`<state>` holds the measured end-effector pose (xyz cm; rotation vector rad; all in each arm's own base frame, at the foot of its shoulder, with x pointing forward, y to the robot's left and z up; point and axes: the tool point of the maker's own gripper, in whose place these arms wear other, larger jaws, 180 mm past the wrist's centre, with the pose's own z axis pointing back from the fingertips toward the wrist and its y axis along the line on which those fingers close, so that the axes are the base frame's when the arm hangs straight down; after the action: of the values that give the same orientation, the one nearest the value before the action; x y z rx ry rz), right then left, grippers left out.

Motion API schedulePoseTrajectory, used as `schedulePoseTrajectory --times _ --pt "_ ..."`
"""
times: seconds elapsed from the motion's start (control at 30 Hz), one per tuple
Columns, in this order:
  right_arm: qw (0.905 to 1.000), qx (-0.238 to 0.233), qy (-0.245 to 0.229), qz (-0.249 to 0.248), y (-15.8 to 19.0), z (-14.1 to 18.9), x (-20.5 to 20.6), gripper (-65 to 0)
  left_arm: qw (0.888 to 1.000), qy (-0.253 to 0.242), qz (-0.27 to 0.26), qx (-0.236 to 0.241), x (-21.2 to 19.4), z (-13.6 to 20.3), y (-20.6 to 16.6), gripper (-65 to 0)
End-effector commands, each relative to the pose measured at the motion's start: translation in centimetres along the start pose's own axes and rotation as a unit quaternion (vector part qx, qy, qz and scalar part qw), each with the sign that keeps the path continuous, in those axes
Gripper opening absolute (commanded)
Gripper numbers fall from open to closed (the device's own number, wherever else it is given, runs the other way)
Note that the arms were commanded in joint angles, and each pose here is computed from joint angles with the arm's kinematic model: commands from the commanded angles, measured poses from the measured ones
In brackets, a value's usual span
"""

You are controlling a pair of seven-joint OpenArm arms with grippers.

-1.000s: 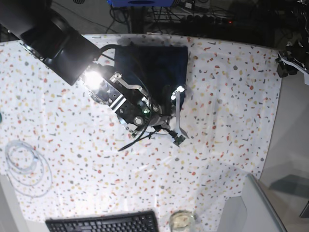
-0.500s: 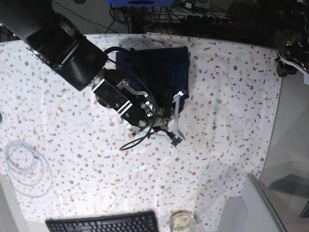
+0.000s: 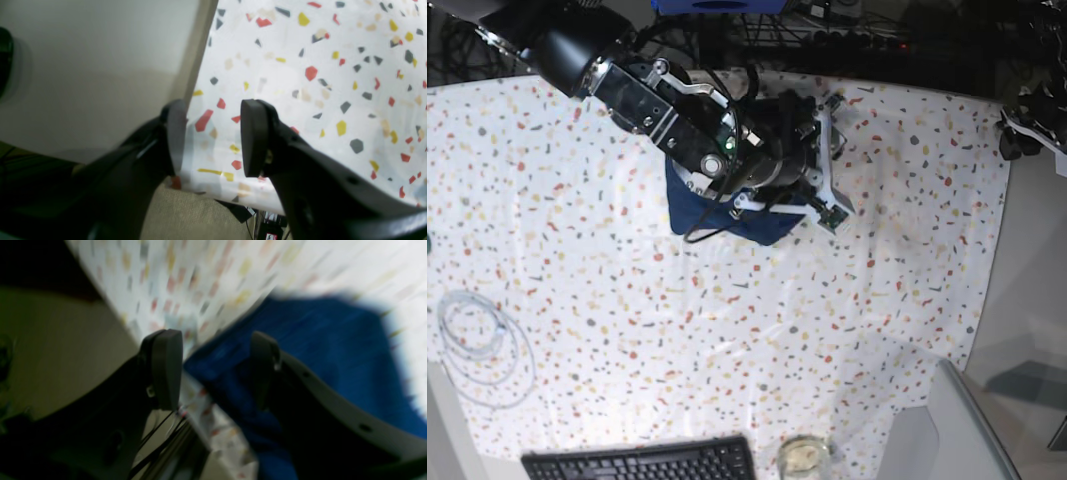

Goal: Layout the t-shirt on the table in an organized manner, then fold the t-shirt properly
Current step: 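Press and smooth the folded bundle with the right gripper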

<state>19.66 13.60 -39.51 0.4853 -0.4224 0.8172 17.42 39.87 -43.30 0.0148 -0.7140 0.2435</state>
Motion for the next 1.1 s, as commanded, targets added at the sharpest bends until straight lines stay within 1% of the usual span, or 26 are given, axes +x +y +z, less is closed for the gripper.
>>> schedulePoseTrajectory --times 0.0,0.13,0.33,0.47,0.57,0.6,0.63,0.77,0.8,0.87,0.93,1.07 --pt "0.9998 0.004 -0.019 0.000 0.2 0.2 1.2 -34.4 1.000 -0.022 -0.009 0.005 1.7 0.4 0.7 -39.2" --pt "0.9999 0.001 0.011 -0.013 -0.2 -1.0 -0.6 -33.8 1.000 -0.022 -0.009 0.005 1.7 0.4 0.7 -39.2" --pt "0.9990 0.012 0.032 -0.028 0.8 -2.7 -1.1 -33.6 1.000 -0.022 -0.009 0.005 1.7 0.4 0.7 -39.2" --pt "0.9986 0.008 0.033 -0.042 0.4 -4.2 -1.8 -34.1 1.000 -0.020 -0.009 0.005 1.5 0.5 0.7 -39.2" --pt "0.9986 0.006 0.025 -0.045 0.1 -4.6 -2.0 -35.4 1.000 -0.020 -0.009 0.005 1.5 0.5 0.7 -39.2" --pt "0.9987 0.004 0.025 -0.045 0.0 -4.6 -2.0 -38.0 1.000 -0.020 -0.009 0.005 1.5 0.5 0.7 -39.2" --pt "0.9987 0.004 0.025 -0.045 0.0 -4.6 -2.0 -42.0 1.000 -0.020 -0.009 0.005 1.5 0.5 0.7 -39.2" --pt "0.9986 0.004 0.027 -0.046 0.0 -4.6 -2.3 -65.0 1.000 -0.022 -0.009 0.005 1.7 0.5 0.7 -39.2" --pt "0.9984 0.007 0.029 -0.047 0.3 -4.6 -2.5 -65.0 1.000 -0.023 -0.009 0.005 1.8 0.4 0.7 -39.2" --pt "0.9988 0.012 0.017 -0.045 0.8 -4.1 -1.9 -63.5 1.000 -0.024 -0.008 0.004 1.9 0.4 0.6 -39.2" --pt "0.9993 0.009 0.007 -0.037 0.5 -3.3 -1.8 -64.2 1.000 -0.024 -0.008 0.004 1.9 0.4 0.6 -39.2" --pt "0.9989 0.027 0.038 -0.001 2.7 -3.0 -3.2 -64.2 1.000 -0.025 -0.009 0.004 2.0 0.4 0.6 -39.2"
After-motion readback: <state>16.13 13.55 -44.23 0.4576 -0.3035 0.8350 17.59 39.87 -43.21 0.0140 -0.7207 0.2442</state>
